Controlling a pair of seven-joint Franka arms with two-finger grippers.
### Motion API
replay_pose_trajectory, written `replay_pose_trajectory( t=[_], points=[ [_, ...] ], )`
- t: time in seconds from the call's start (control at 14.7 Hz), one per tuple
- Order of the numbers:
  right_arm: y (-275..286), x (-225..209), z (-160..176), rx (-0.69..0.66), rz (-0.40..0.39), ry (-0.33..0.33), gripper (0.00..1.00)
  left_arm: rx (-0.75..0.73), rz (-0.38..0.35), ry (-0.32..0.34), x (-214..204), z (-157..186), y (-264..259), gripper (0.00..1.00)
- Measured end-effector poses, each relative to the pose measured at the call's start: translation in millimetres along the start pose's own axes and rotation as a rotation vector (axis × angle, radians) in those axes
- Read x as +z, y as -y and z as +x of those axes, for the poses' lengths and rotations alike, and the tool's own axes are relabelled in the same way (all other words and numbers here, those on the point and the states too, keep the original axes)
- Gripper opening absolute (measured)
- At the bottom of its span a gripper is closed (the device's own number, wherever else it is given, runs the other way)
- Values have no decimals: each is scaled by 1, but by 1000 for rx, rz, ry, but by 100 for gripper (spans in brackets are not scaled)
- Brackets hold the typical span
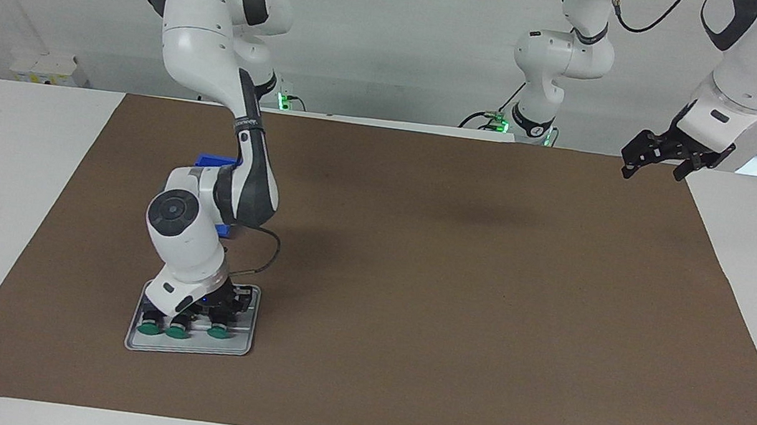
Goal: Place and press button with both arms
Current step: 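Grasp a green button from the metal tray with the right gripper, then carry the green button to the table center and set it down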
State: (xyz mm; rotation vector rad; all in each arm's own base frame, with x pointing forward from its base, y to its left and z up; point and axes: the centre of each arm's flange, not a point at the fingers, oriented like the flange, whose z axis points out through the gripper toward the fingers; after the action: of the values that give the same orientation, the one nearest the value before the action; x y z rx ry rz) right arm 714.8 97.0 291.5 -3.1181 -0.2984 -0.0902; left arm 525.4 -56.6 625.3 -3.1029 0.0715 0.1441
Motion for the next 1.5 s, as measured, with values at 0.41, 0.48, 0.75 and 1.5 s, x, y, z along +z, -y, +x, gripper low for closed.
replay_pose_trajectory(
  t=[0.41,0.48,0.75,1.5],
  points=[
    [41,-85,-15,53,18,77,41,6,0,0,0,0,-2,100],
    [64,-110,-24,94,19,98,41,7,0,0,0,0,-2,100],
    [189,-162,-65,257,-4,147,41,8,1,0,0,0,-3,100],
    [395,-105,-155,808,35,135,41,5,0,1,0,0,0,100]
  ],
)
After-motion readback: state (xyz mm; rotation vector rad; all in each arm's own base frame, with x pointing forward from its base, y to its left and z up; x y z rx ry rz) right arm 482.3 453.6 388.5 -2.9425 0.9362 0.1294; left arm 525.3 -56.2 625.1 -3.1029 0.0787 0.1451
